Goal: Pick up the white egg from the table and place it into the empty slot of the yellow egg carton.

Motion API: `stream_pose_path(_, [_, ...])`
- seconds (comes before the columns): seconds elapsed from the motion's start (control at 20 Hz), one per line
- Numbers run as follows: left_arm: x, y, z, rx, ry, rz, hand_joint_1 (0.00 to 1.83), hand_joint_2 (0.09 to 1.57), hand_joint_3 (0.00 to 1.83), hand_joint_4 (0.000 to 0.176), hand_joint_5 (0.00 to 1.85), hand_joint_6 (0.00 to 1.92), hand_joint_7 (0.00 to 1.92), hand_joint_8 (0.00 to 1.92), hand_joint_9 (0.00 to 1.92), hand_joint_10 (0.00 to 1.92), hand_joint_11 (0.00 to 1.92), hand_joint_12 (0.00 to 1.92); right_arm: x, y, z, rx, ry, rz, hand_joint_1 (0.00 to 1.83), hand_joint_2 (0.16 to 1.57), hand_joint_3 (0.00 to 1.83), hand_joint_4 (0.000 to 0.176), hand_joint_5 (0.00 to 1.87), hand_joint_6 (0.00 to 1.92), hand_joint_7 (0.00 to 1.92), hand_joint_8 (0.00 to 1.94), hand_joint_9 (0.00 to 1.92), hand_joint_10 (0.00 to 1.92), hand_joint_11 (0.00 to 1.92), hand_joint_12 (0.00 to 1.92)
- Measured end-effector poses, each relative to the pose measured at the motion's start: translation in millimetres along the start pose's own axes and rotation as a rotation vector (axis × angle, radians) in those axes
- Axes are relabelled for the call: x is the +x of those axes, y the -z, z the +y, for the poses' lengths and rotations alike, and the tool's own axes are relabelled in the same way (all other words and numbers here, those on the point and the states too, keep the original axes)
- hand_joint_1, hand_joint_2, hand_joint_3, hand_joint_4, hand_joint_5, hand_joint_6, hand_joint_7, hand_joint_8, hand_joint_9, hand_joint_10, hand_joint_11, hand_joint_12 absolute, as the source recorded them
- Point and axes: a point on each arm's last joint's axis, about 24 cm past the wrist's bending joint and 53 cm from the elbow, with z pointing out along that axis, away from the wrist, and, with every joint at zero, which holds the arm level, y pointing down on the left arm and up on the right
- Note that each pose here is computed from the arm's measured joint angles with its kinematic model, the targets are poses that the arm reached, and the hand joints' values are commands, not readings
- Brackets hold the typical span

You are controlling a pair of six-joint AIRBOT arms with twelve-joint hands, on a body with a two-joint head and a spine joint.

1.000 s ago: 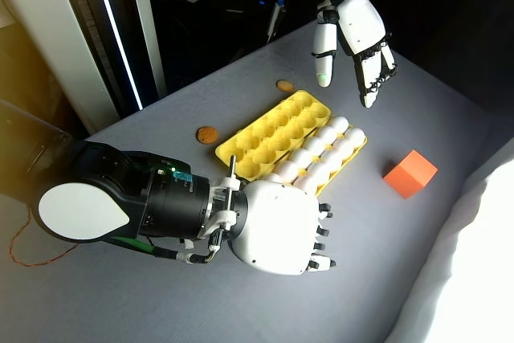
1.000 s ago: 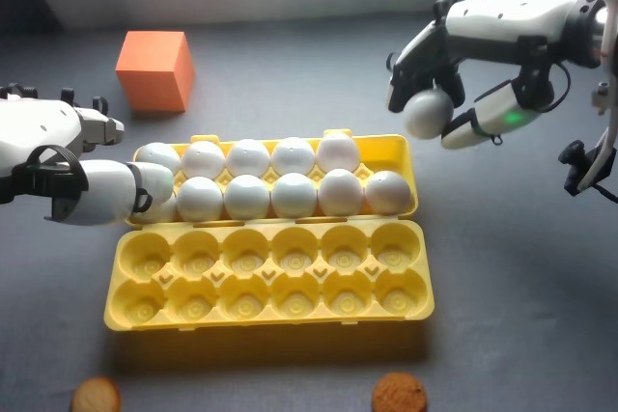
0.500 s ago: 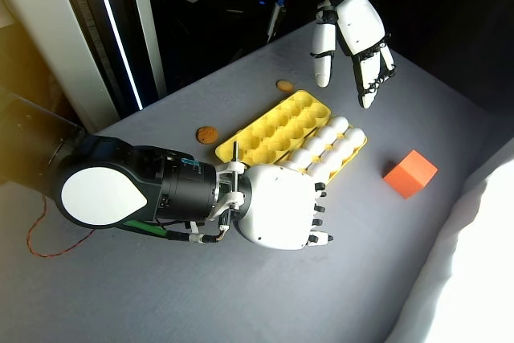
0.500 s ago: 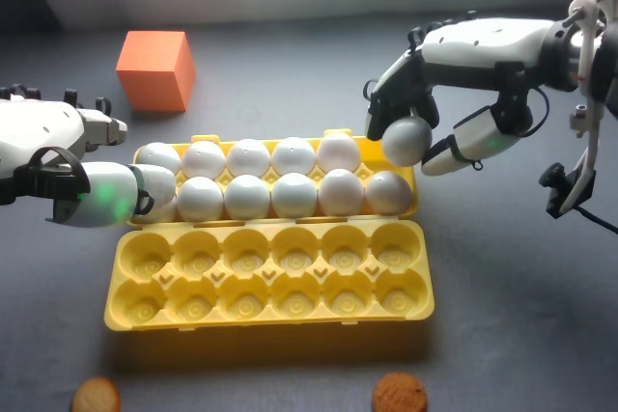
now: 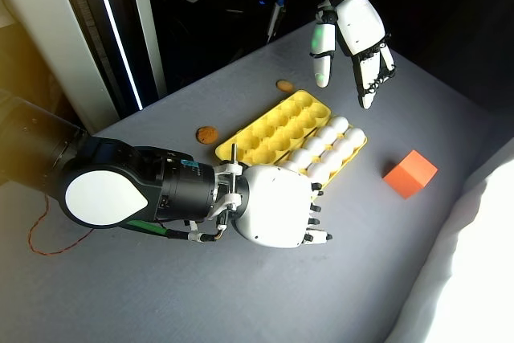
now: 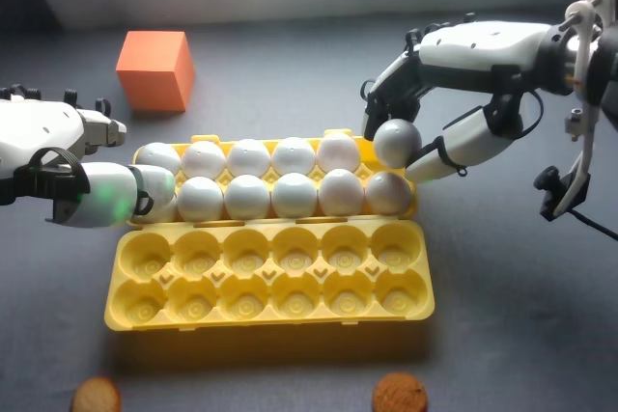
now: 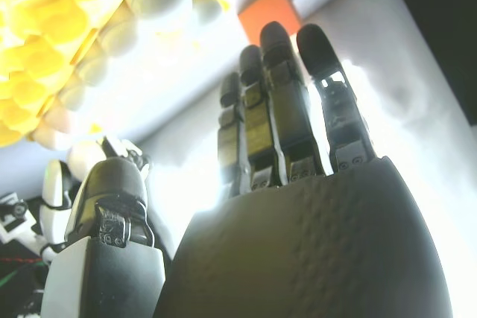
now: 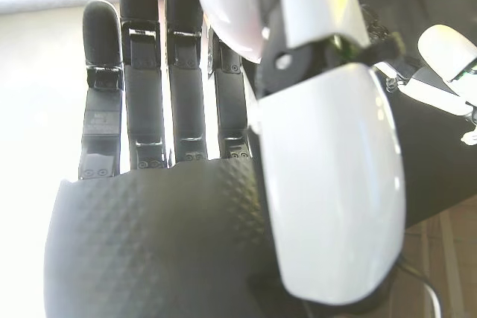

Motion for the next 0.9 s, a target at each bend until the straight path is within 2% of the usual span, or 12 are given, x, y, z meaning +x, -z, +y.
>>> stream_pose_path(0.1, [0.1, 0.0, 0.0, 0.000, 0.000, 0.000, 0.00, 1.28, 0.00, 0.000, 0.31, 0.00, 0.42, 0.00, 0.47, 0.00, 0.00, 1.18, 0.9, -1.2, 0.1, 0.000, 0.016, -0.003, 1.10, 1.22, 0.00, 0.000, 0.77, 1.29, 0.88, 0.12, 0.69, 0.37, 0.15, 1.21])
stream_pose_path(0.35, [0.0, 0.0, -0.2, 0.001, -0.001, 0.000, 0.00, 1.29, 0.00, 0.000, 0.32, 0.01, 0.43, 0.00, 0.48, 0.01, 0.02, 1.18, 1.0, -1.2, -1.9, 0.004, 0.024, -0.008, 1.11, 1.21, 0.00, 0.000, 0.78, 1.27, 0.88, 0.09, 0.70, 0.36, 0.14, 1.21])
stream_pose_path(0.4, [0.0, 0.0, -0.1, 0.000, -0.001, 0.000, 0.00, 1.29, 0.00, 0.000, 0.32, 0.00, 0.43, 0.00, 0.48, 0.00, 0.00, 1.20, 1.5, -1.2, -2.4, 0.005, 0.027, -0.007, 1.12, 1.15, 0.00, 0.000, 0.69, 0.67, 0.87, 0.07, 0.69, 0.33, 0.15, 1.19])
stream_pose_path(0.5, [0.0, 0.0, 0.0, 0.000, 0.000, 0.000, 0.00, 1.28, 0.00, 0.000, 0.33, 0.00, 0.46, 0.01, 0.51, 0.01, 0.02, 1.22, 0.5, -1.1, -2.4, 0.006, 0.035, -0.011, 1.07, 1.11, 0.00, 0.000, 0.73, 0.08, 0.76, 0.00, 0.60, 0.17, 0.03, 1.21])
stream_pose_path(0.55, [-0.1, 0.0, -0.3, 0.001, 0.000, 0.000, 0.00, 1.28, 0.00, 0.000, 0.33, 0.01, 0.47, 0.01, 0.51, 0.01, 0.02, 1.22, 0.3, -1.1, -2.5, 0.006, 0.036, -0.012, 1.12, 1.03, 0.00, 0.000, 0.79, 0.07, 0.79, 0.01, 0.64, 0.16, 0.09, 1.18])
stream_pose_path(0.7, [-0.3, 0.0, -0.4, 0.001, -0.002, -0.001, 0.00, 1.28, 0.00, 0.000, 0.34, 0.00, 0.44, 0.00, 0.49, 0.00, 0.00, 1.23, 0.1, -1.1, -2.6, 0.006, 0.035, -0.013, 1.06, 1.07, 0.00, 0.000, 0.69, 0.01, 0.66, 0.00, 0.55, 0.08, 0.00, 1.16])
stream_pose_path(0.9, [-0.3, 0.0, -0.4, 0.001, -0.002, -0.001, 0.00, 1.28, 0.00, 0.000, 0.34, 0.00, 0.48, 0.01, 0.51, 0.01, 0.00, 1.23, -0.2, -1.1, -1.3, 0.001, 0.037, -0.014, 1.12, 1.04, 0.00, 0.000, 0.69, 0.01, 0.66, 0.01, 0.55, 0.06, 0.00, 1.14])
